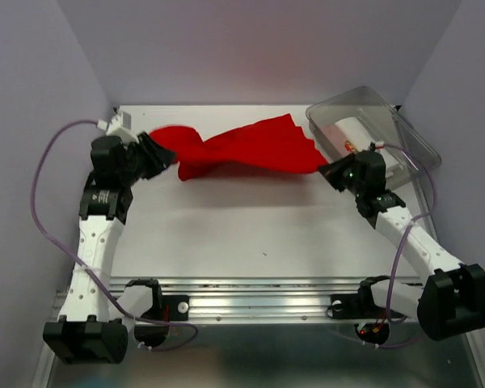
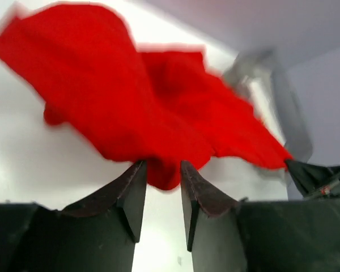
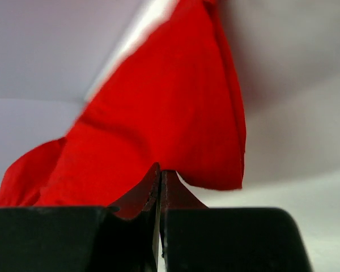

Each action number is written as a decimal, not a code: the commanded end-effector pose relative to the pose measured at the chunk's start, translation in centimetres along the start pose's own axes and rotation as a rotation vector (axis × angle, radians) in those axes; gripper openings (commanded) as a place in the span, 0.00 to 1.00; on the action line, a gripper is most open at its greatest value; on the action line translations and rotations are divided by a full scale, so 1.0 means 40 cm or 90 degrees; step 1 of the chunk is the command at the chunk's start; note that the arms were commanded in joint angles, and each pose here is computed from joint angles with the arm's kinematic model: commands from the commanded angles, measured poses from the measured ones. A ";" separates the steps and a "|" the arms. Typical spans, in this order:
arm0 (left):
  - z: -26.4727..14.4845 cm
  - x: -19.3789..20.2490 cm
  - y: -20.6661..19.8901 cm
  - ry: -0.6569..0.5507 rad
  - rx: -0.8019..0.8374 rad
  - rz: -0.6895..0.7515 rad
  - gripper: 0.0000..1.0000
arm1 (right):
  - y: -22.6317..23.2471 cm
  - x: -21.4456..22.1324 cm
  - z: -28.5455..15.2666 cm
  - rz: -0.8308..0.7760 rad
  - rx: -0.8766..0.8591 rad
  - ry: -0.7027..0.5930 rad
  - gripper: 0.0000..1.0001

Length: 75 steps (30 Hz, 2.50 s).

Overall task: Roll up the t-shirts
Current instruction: Flatten out the T-shirt at the center of the board.

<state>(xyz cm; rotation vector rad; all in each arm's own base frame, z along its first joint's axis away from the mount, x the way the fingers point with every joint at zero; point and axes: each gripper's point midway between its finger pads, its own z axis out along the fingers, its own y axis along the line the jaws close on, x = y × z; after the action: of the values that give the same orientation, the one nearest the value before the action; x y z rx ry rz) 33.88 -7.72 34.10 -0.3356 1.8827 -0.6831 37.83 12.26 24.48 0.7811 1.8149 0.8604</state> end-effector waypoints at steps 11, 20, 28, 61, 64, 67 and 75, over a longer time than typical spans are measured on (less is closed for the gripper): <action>0.037 0.317 0.282 0.147 -0.201 -0.101 0.62 | -0.383 0.227 -0.086 -0.006 0.219 0.139 0.01; 0.068 0.467 0.403 0.235 -0.318 -0.134 0.76 | -0.373 0.215 -0.074 -0.015 0.218 0.134 0.01; 0.125 0.526 0.456 0.215 -0.318 -0.147 0.74 | -0.383 0.233 -0.072 -0.012 0.219 0.151 0.01; -0.077 0.477 0.274 0.131 -0.303 -0.221 0.00 | -0.387 0.228 -0.061 -0.024 0.237 0.156 0.01; -0.085 0.495 0.251 0.141 -0.256 -0.229 0.00 | -0.384 0.228 -0.056 -0.024 0.235 0.159 0.01; -0.081 0.500 0.228 0.163 -0.225 -0.209 0.71 | -0.383 0.226 -0.056 -0.029 0.234 0.157 0.01; -0.039 0.384 0.280 0.095 -0.327 -0.089 0.81 | -0.385 0.224 -0.070 -0.029 0.232 0.151 0.01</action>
<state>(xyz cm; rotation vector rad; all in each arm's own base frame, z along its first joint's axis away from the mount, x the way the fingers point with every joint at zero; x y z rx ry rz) 24.92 -7.92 14.45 -0.8190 2.2229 -0.4530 28.83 10.60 6.31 0.9184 2.2972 0.6002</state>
